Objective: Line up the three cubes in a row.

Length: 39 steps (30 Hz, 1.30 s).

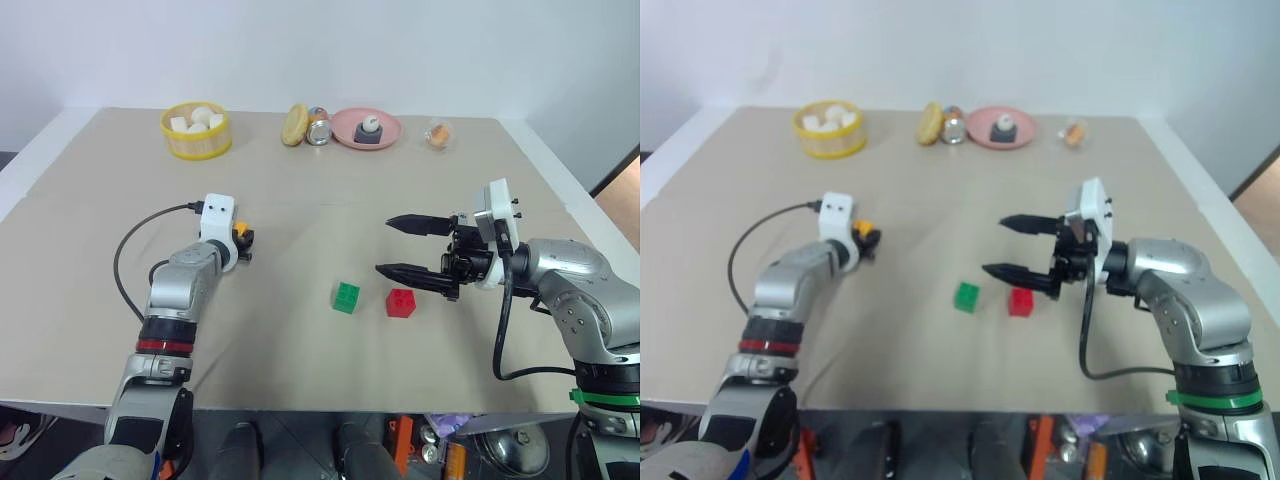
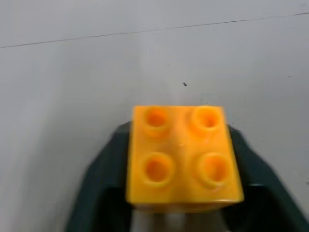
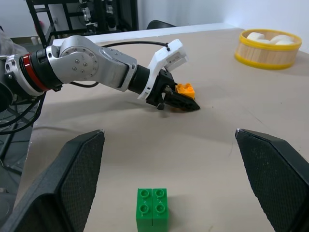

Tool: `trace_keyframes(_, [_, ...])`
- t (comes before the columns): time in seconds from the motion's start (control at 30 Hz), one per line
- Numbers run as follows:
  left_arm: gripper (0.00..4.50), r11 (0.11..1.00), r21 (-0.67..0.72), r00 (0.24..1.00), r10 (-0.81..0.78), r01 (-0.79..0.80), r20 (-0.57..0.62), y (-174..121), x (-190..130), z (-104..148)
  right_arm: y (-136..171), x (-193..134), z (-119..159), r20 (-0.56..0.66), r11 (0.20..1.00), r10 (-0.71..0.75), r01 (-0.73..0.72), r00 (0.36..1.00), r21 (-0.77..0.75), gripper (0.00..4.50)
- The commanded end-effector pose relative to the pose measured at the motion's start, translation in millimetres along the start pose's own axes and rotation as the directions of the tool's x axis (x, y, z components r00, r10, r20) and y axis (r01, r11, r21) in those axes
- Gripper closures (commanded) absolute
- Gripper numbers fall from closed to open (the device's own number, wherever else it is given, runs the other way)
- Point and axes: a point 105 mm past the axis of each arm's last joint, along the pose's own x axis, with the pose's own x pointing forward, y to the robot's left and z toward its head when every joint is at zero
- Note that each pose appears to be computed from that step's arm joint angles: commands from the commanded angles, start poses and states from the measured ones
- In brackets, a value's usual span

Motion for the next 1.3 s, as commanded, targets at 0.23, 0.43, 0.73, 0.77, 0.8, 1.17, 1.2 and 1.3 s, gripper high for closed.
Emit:
trace_keyframes(0.23, [3.11, 0.974, 0.207, 0.99, -0.115, 0.095, 0.087, -15, -7, 22, -2, 0, 6, 0.014, 0.999, 0.005, -0.005, 1.0, -0.032, 0.0])
trace_keyframes(0.43, [3.11, 0.817, 0.465, 0.9, -0.427, 0.342, 0.089, -35, -26, 21, -3, -1, 7, 0.003, 0.999, 0.011, -0.011, 1.0, -0.04, 0.0])
trace_keyframes(0.73, [3.11, 0.486, 0.632, 0.676, -0.733, 0.604, -0.083, -46, -58, -13, 5, -11, 12, -0.002, 0.999, 0.022, -0.022, 1.0, -0.03, 0.0])
trace_keyframes(0.77, [3.11, 0.447, 0.628, 0.638, -0.763, 0.636, -0.102, -49, -61, -19, 9, -16, 14, -0.003, 0.999, 0.031, -0.031, 1.0, -0.021, 0.0])
trace_keyframes(0.8, [3.11, 0.42, 0.627, 0.61, -0.784, 0.656, -0.114, -50, -63, -22, 12, -19, 15, -0.004, 0.999, 0.037, -0.037, 0.999, -0.015, 0.0])
trace_keyframes(1.17, [3.11, 0.207, 0.562, 0.356, -0.919, 0.801, -0.17, -87, -70, -34, 35, -34, 7, -0.066, 0.999, 0.045, -0.045, 0.997, 0.01, 0.0])
trace_keyframes(1.2, [3.11, 0.191, 0.561, 0.345, -0.921, 0.806, -0.181, -88, -69, -35, 35, -33, 8, -0.059, 0.999, 0.041, -0.04, 0.997, 0.01, 0.0])
trace_keyframes(1.3, [3.11, 0.166, 0.567, 0.337, -0.918, 0.807, -0.211, -90, -63, -35, 36, -30, 8, -0.053, 0.999, 0.034, -0.033, 0.998, 0.011, 0.0])
